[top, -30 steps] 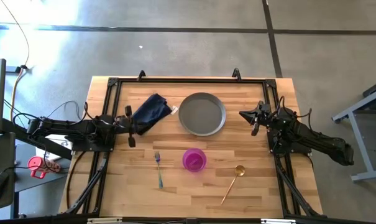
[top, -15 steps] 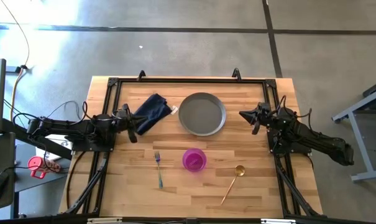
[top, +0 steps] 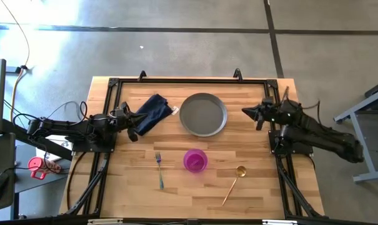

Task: Set table place
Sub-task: Put the purple bowl on the gray plate

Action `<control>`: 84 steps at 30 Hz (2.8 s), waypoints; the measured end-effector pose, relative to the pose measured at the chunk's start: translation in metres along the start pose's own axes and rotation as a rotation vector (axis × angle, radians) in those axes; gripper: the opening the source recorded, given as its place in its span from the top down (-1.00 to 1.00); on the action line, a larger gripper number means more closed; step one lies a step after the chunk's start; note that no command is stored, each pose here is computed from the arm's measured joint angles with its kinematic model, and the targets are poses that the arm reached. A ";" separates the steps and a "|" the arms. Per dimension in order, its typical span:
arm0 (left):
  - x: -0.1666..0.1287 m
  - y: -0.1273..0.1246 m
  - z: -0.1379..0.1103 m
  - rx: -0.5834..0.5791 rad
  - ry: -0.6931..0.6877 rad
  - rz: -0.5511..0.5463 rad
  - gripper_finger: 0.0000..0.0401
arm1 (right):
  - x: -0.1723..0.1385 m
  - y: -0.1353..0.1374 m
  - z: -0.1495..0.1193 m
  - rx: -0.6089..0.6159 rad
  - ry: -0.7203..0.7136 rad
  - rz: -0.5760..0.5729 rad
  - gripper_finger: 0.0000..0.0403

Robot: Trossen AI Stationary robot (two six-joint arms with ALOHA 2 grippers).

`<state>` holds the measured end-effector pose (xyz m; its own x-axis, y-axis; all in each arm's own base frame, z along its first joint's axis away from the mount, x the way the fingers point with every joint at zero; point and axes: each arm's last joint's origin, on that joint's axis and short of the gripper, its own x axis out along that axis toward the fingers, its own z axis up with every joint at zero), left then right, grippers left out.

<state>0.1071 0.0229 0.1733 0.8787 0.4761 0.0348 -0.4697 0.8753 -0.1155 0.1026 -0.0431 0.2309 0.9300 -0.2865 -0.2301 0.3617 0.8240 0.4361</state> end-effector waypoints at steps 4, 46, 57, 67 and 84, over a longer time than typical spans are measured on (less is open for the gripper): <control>0.000 0.000 -0.001 0.003 0.007 -0.012 0.99 | 0.021 0.012 0.024 -0.064 0.205 -0.060 1.00; -0.001 -0.005 -0.011 0.109 0.119 -0.198 0.99 | 0.251 0.169 -0.047 -0.439 1.147 -0.026 0.31; -0.001 -0.005 -0.012 0.110 0.133 -0.231 0.99 | 0.260 0.170 -0.061 -0.439 1.141 -0.019 0.31; -0.002 -0.005 -0.014 0.115 0.152 -0.230 0.99 | 0.279 0.155 -0.080 -0.455 1.173 0.005 0.31; -0.002 -0.005 -0.014 0.115 0.150 -0.229 0.99 | 0.288 0.155 -0.070 -0.502 1.181 -0.024 0.99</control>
<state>0.1092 0.0164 0.1602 0.9616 0.2548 -0.1015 -0.2569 0.9664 -0.0083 0.4221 0.0369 0.1714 0.2090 0.0895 -0.9738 0.0737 0.9915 0.1069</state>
